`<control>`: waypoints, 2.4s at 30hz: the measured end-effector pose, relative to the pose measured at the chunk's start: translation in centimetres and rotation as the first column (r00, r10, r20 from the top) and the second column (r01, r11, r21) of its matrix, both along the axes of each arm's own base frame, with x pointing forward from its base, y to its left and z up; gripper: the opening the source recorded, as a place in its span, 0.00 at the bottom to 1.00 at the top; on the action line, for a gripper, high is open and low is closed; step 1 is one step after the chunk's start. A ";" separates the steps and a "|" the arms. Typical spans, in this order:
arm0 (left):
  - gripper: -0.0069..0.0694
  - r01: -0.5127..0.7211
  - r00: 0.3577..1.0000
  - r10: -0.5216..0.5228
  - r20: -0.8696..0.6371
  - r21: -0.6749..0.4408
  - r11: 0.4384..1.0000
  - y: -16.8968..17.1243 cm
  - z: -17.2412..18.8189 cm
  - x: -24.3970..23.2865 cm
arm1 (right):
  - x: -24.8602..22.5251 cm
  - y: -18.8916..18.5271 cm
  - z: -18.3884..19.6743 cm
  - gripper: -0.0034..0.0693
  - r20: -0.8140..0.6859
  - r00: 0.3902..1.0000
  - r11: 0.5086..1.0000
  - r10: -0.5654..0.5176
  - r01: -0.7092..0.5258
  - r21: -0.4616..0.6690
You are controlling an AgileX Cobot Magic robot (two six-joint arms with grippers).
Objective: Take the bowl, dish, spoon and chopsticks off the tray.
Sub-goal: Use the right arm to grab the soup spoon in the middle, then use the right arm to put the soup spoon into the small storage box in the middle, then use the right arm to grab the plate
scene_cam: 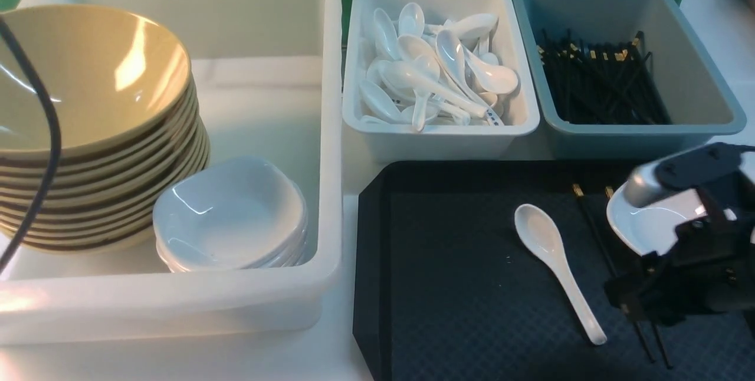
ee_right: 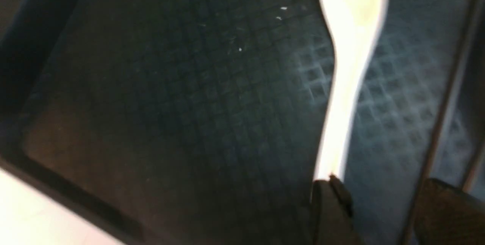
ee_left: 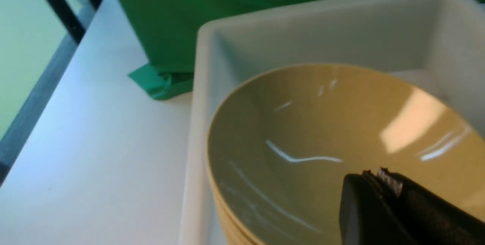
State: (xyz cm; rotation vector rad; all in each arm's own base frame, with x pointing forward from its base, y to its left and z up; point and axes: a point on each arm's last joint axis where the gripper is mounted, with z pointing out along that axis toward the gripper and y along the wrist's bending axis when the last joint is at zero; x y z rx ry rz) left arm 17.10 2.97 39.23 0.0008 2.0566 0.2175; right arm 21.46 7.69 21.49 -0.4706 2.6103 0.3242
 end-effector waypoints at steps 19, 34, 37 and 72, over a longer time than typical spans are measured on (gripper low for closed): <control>0.08 0.170 0.984 -0.154 0.085 -0.236 0.957 -3.4 -1.0 -6.2 | 5.8 2.4 -5.2 0.13 -0.085 0.994 0.994 0.074 -0.081 -0.078; 0.08 0.228 0.952 -0.200 0.230 -0.098 0.969 -4.4 -11.4 -11.9 | 5.5 2.9 3.5 0.12 0.135 0.976 0.985 0.174 -0.169 -0.046; 0.08 0.214 0.938 -0.173 0.301 -0.110 0.971 -4.3 -11.7 -12.0 | 7.6 3.7 6.5 0.12 0.333 0.933 0.990 0.136 -0.135 -0.028; 0.08 0.360 0.887 -0.299 0.352 -0.120 0.925 -5.0 -11.3 -12.2 | 8.2 -6.2 -1.2 0.22 -0.118 0.971 0.967 -0.208 0.185 -0.177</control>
